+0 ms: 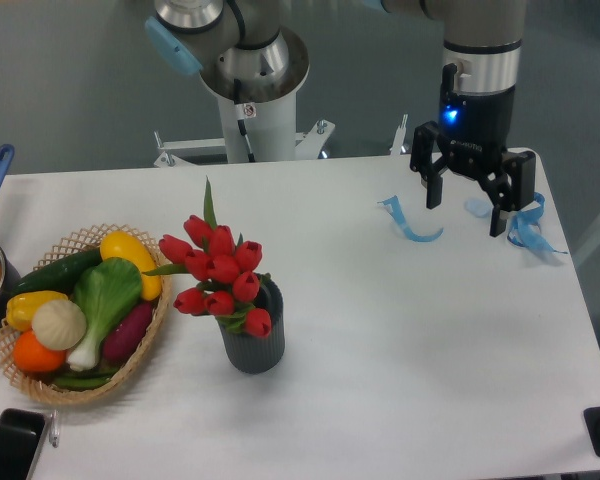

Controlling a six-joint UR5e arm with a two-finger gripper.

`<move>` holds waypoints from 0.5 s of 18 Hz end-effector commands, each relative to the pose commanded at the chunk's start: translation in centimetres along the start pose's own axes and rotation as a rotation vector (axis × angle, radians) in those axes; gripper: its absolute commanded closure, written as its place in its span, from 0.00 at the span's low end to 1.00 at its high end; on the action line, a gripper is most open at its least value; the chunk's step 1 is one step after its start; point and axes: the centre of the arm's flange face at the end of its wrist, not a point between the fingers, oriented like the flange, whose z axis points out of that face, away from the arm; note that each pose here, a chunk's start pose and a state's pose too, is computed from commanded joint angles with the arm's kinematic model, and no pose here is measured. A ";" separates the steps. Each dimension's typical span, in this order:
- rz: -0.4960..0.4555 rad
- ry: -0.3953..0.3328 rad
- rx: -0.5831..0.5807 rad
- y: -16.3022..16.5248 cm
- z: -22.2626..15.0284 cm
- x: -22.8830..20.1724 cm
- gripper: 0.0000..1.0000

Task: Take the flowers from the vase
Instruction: 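Open the gripper and lift it away from the blue ribbons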

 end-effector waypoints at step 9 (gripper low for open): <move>-0.057 0.022 0.015 0.2 1.1 1.2 0.00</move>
